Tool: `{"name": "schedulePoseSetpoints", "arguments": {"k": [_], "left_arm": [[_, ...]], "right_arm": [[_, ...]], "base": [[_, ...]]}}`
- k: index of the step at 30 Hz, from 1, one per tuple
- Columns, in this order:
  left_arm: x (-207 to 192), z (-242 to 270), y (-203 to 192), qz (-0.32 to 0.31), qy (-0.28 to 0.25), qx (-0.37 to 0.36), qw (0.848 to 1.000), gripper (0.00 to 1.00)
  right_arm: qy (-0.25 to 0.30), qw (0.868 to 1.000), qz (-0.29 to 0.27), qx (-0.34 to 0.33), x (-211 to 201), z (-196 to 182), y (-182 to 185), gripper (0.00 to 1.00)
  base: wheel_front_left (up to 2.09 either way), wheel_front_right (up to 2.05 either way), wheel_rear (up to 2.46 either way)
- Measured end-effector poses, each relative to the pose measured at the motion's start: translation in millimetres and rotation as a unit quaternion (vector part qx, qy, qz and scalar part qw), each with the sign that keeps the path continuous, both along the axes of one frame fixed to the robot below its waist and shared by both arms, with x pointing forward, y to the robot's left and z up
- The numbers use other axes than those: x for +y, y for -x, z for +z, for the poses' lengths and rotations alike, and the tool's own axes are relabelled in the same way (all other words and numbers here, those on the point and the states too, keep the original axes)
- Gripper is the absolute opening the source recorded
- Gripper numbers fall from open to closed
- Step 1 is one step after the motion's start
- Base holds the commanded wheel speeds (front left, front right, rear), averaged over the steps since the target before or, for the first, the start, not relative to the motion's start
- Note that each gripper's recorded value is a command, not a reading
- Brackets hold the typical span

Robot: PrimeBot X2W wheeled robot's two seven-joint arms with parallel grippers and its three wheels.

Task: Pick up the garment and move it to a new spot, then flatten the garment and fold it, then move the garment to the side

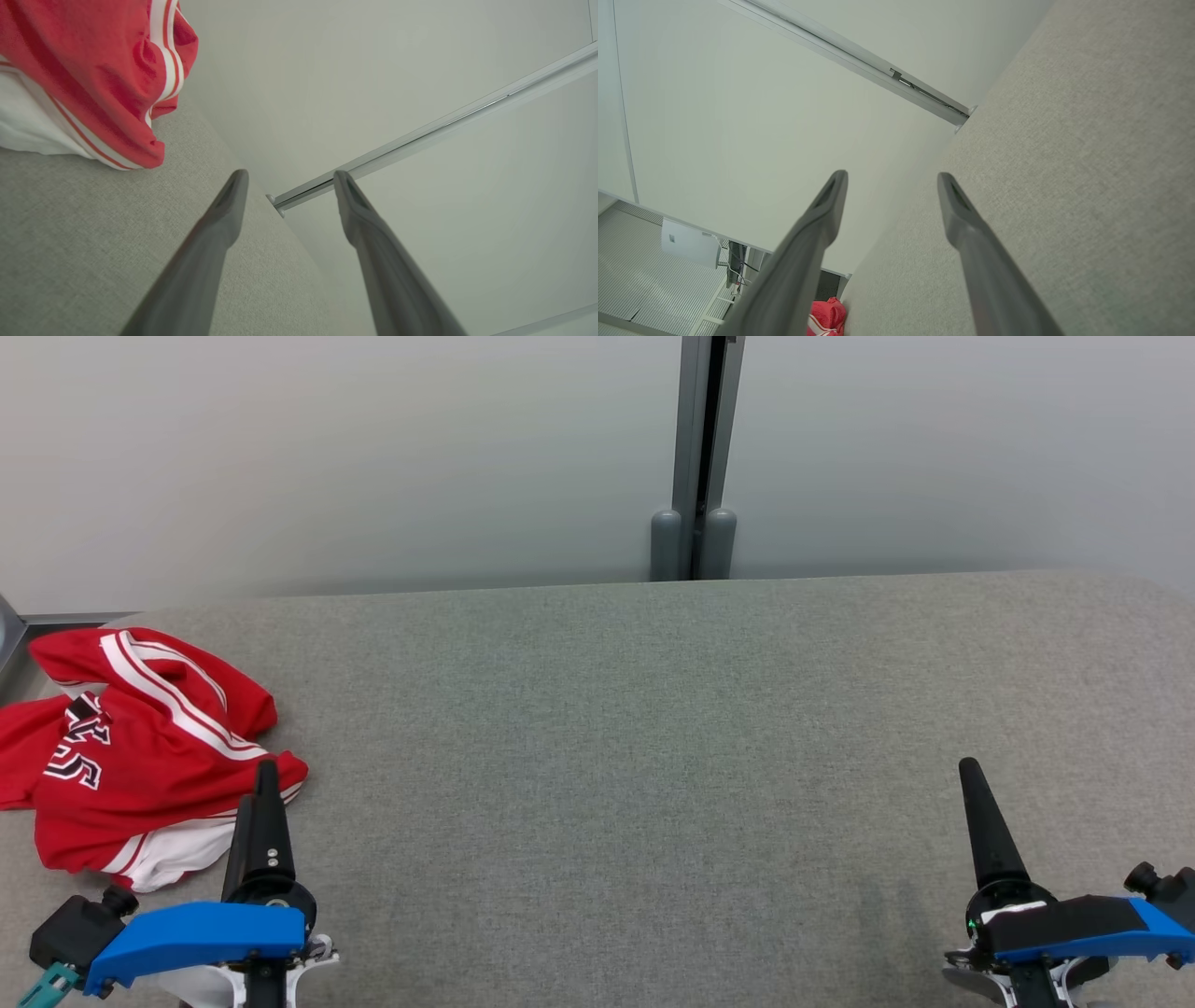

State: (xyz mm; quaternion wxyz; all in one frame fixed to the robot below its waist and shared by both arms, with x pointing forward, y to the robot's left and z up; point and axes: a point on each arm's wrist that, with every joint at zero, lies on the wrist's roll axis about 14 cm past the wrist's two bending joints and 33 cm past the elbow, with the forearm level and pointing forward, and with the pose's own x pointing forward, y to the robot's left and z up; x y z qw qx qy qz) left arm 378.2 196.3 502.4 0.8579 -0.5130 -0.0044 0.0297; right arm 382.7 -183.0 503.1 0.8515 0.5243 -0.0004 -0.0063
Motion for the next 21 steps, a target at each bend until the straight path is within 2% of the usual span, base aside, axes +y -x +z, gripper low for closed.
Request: {"name": "schedulePoseSetpoints", "arguments": {"k": [10,21], "left_arm": [[-5,2,2,-0.004,-0.088,0.002,0.996,1.0],[-11,3,3,-0.008,-0.188,0.001,0.982,1.0]], "right_arm": [[0.076,0.997,0.004,-0.014,4,7,0,1.0],[0.171,0.985,0.012,-0.029,11,12,1,1.0]], "base": [[0.0,0.0,0.0],[0.0,0.0,0.0]]}}
